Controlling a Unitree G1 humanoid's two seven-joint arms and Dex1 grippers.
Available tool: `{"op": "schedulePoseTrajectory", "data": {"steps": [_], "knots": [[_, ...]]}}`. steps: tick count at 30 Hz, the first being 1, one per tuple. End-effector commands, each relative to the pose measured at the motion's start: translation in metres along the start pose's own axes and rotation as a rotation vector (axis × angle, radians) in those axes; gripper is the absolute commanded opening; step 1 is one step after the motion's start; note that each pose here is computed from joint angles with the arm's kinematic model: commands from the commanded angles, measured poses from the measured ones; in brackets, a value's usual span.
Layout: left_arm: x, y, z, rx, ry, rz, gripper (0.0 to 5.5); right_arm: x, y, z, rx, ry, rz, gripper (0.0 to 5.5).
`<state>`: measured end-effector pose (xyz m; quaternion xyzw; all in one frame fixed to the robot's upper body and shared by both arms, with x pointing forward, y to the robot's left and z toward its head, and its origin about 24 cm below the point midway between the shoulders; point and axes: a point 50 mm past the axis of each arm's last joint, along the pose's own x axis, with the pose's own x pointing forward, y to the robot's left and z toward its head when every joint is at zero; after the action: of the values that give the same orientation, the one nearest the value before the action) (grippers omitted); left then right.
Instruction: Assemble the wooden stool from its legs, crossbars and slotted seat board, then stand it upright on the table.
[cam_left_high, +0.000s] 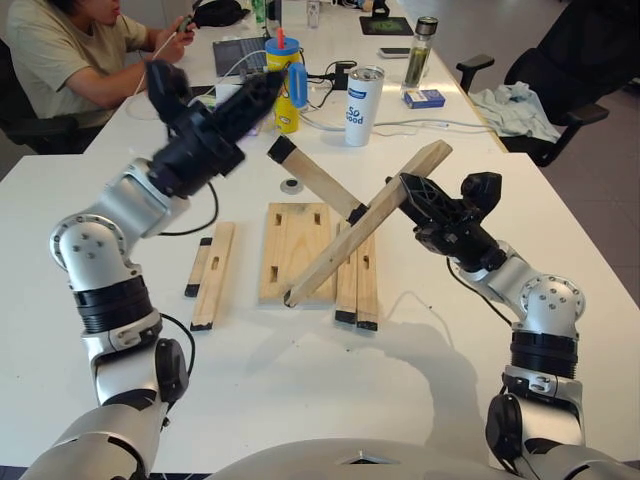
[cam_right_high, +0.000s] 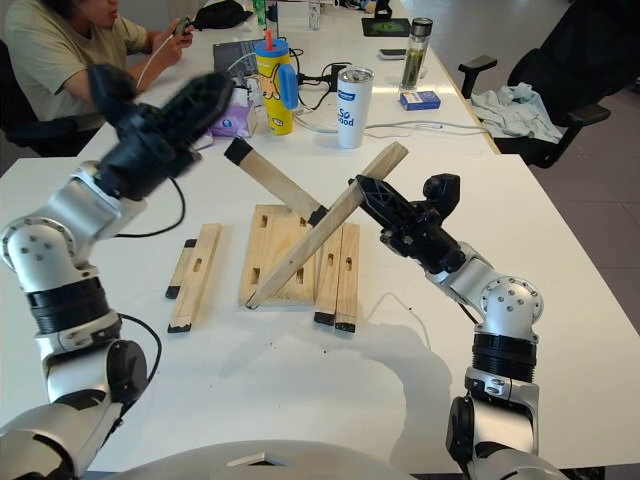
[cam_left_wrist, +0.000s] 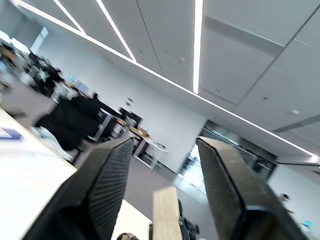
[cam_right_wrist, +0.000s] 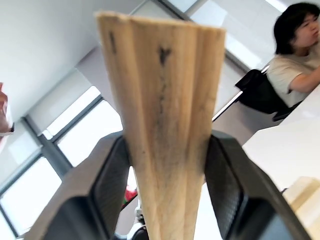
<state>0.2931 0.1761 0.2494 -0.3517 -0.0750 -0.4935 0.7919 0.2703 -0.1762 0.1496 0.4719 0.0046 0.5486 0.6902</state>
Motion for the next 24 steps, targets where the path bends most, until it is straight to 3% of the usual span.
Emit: {"op": "schedulePoseTrajectory", "data": {"steps": [1,3,5,10,16,24], "knots": [[-0.035,0.026,0.004,0.156,0.076,0.228,3.05,-0.006,0.000,0.004,-0.146,0.025,-0.046,2.08],[-0.058,0.043,-0.008,0.201,0.144,0.352,3.37,-0.007,-0.003,0.011,-0.191,0.010,-0.044,2.08],[-0.076,0.051,-0.034,0.280,0.319,0.413,3.68,-0.005,-0.007,0.017,-0.196,0.025,-0.019,2.08],[-0.091,0.052,-0.112,0.478,0.799,0.312,3.87,0.005,-0.024,0.034,-0.310,0.056,0.025,2.08],[-0.082,0.047,-0.135,0.616,0.881,0.166,3.87,0.014,-0.042,0.040,-0.383,0.207,0.057,2.08],[-0.091,0.052,-0.160,0.730,1.092,0.039,3.87,0.015,-0.057,0.038,-0.438,0.306,0.056,2.08]]}}
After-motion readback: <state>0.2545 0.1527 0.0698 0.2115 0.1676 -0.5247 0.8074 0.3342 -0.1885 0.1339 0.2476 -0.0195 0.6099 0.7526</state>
